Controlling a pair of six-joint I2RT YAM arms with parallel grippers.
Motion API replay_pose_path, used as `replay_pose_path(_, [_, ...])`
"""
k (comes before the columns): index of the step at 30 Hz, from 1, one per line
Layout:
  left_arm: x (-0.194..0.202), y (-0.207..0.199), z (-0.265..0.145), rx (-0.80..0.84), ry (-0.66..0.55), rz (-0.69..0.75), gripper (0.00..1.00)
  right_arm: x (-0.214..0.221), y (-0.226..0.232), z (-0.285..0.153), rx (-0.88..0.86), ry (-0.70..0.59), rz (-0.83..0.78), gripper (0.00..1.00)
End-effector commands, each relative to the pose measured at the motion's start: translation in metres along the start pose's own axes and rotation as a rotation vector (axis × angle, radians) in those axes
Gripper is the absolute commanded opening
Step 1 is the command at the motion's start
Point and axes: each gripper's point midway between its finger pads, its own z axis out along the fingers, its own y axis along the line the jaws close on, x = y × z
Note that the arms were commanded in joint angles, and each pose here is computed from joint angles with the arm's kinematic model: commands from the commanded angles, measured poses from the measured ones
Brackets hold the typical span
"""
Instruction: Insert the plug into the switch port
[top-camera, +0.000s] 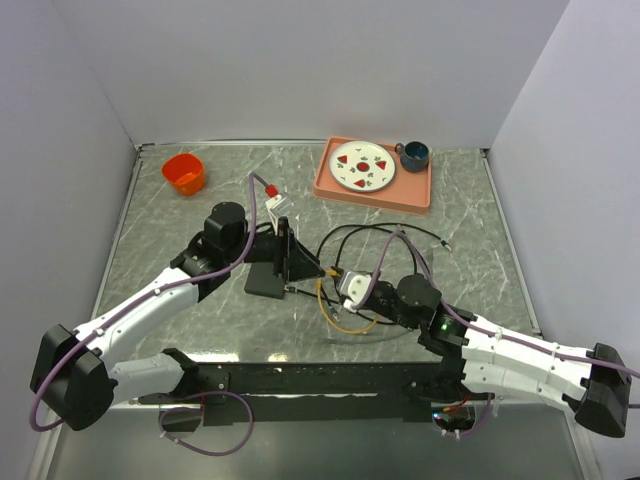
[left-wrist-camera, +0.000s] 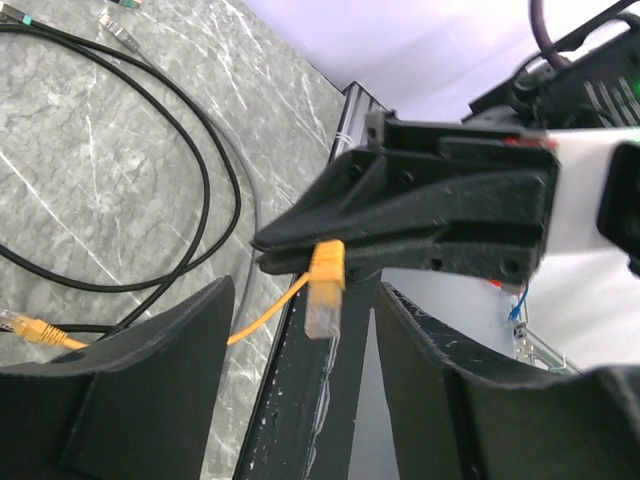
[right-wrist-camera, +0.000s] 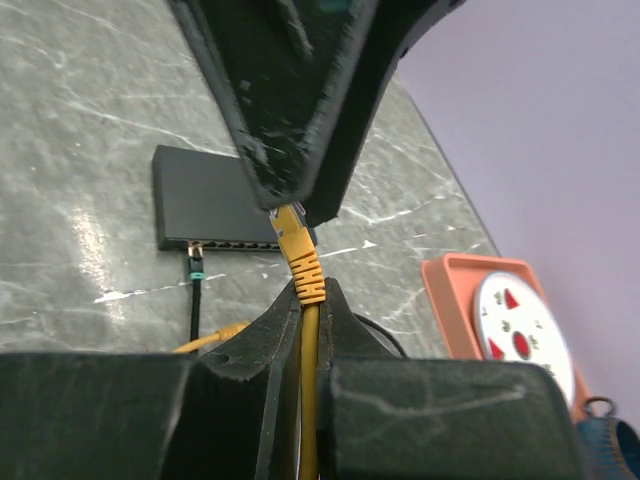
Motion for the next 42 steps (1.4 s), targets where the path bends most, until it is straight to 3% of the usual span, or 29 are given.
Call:
replay_pose_path(1, [-0.022,-0.011,0.000,0.016,-0.042,0.080,0.62,-0.017,-0.025,-0.003,0.122,-0.010,-0.073,0.00])
replay_pose_path(12, [-0.028,-0.003,-0.008,-0.084,-0.081,0.112,0.63,-0.022,-0.033,-0.009,0.189,-0.019,-0.082,0.00])
replay_pose_path(23, [-0.060,-0.020,-0.045,-0.173,-0.311,0.214,0.72,-0.046,-0.026,-0.028,0.200,-0.172,-0.154,0.00])
replay_pose_path(34, [-0.041,-0.036,-0.038,-0.041,-0.217,0.252,0.72,-0.046,0.008,-0.040,0.081,-0.287,-0.440,0.00])
replay_pose_path(42, [-0.036,-0.032,-0.036,-0.046,-0.186,0.257,0.72,-0.068,0.032,-0.056,0.006,-0.479,-0.545,0.00])
